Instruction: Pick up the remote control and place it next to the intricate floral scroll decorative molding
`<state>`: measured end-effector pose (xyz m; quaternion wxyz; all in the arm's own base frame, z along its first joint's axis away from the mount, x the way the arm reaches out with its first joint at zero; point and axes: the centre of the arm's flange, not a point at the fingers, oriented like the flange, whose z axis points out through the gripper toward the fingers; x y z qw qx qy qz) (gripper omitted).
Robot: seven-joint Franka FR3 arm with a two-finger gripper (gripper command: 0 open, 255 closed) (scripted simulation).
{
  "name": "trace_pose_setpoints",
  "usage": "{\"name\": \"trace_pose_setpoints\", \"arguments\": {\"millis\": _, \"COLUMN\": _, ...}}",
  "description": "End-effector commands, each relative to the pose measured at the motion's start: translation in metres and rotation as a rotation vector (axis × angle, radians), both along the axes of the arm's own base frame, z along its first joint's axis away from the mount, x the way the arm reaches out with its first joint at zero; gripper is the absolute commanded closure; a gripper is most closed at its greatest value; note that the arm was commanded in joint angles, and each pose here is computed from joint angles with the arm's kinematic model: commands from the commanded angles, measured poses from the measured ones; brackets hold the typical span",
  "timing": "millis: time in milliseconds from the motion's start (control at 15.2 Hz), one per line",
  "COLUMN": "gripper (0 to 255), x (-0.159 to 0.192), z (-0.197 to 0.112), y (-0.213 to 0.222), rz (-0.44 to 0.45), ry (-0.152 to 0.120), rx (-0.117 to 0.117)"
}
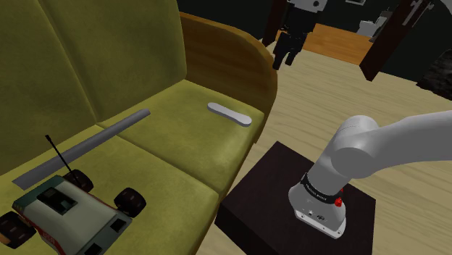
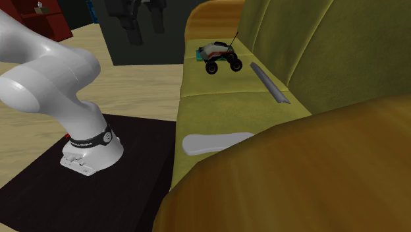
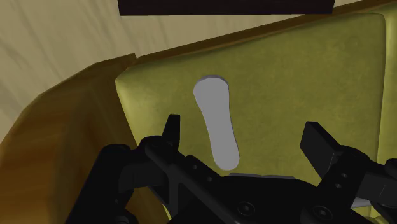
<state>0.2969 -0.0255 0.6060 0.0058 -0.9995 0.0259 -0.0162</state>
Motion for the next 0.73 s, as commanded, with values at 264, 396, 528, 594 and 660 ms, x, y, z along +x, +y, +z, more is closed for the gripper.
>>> {"name": "trace_pose_setpoints", "arguments": {"millis": 264, "gripper": 0, "x": 0.029, "z": -0.044, "y": 0.000, "rz": 0.047, "ry": 0.003, "rx": -0.006}}
{"name": "trace_pose_setpoints", "arguments": {"millis": 396, "gripper": 0, "x": 0.044, "z": -0.066, "y": 0.000, "rz": 0.070, "ry": 0.004, "rx": -0.008}}
{"name": "trace_pose_setpoints", "arguments": {"millis": 528, "gripper": 0, "x": 0.059, "z": -0.088, "y": 0.001, "rz": 0.094, "ry": 0.006, "rx": -0.011}}
{"name": "trace_pose_setpoints", "arguments": {"millis": 594, "gripper": 0, "x": 0.066, "z": -0.099, "y": 0.001, "rz": 0.105, "ry": 0.006, "rx": -0.013}}
{"name": "trace_pose_setpoints", "arguments": {"millis": 660, "gripper": 0, "x": 0.073, "z": -0.111, "y": 0.002, "rz": 0.117, "ry": 0.007, "rx": -0.014}}
